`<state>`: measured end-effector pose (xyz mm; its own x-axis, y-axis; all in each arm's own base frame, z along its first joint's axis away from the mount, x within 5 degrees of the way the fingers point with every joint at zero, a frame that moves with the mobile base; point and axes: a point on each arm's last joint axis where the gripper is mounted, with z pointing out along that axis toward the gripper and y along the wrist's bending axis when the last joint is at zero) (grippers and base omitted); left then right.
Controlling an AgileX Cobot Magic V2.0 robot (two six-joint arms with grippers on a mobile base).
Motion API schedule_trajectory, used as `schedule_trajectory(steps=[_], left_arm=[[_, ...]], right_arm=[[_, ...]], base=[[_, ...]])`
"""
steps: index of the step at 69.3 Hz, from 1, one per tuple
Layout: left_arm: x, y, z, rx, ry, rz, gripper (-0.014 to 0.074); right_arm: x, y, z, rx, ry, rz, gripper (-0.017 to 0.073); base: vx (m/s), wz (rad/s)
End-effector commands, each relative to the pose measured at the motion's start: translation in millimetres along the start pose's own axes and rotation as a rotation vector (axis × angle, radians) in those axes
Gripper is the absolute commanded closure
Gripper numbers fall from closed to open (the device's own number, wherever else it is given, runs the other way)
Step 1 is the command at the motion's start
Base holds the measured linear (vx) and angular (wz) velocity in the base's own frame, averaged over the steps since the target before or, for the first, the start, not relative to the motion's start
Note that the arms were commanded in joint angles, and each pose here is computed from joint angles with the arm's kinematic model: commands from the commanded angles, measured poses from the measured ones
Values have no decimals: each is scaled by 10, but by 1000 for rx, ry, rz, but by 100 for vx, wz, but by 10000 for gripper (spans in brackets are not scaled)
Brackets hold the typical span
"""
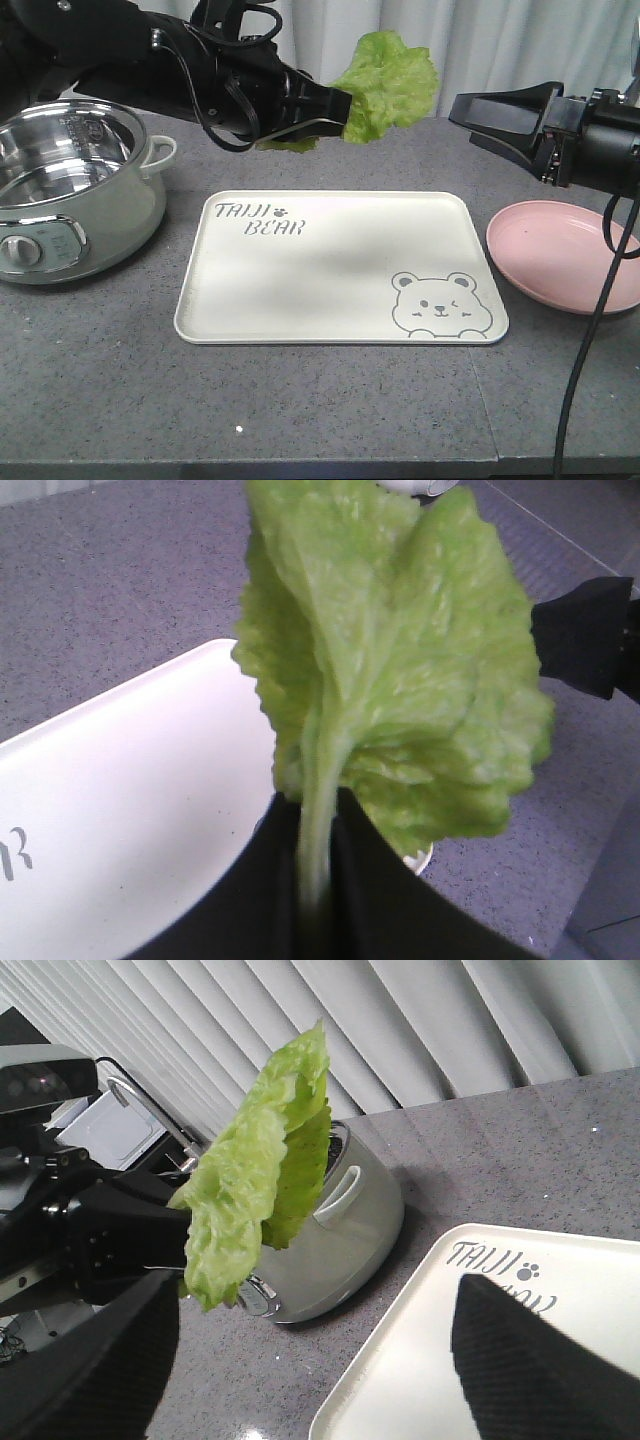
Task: Transfer vegetables to tray and serve
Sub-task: 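Pass the lettuce leaf from the left gripper to the right gripper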
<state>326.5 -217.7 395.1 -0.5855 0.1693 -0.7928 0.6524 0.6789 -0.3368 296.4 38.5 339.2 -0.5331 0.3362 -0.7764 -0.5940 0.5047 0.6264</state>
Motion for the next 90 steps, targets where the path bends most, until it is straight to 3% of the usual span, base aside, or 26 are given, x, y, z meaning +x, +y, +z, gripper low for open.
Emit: schedule_trajectory(steps=[1,34,56,67,81,90], left_arm=[[-181,-169,-221,27,-130,6,601],[-54,-392,124,83,-79,24,601],[-79,-464,166,83,-130,31,601],[-82,-464,165,82,-133,30,601],[-104,-513,138,133,-148,-34,601],[-106,-520,137,141,-150,-44,592]], right_arm=[[-203,195,-42,-82,-129,-3,21],[-198,209,-43,-98,-124,-5,21],[-193,174,-31,-88,-123,3,41],[-195,169,-30,-83,-125,4,196],[-191,168,-30,-83,-123,4,577],[-189,176,-31,-92,-121,3,569]], base=[[0,0],[0,0],[0,0],[0,0],[0,0],[0,0]])
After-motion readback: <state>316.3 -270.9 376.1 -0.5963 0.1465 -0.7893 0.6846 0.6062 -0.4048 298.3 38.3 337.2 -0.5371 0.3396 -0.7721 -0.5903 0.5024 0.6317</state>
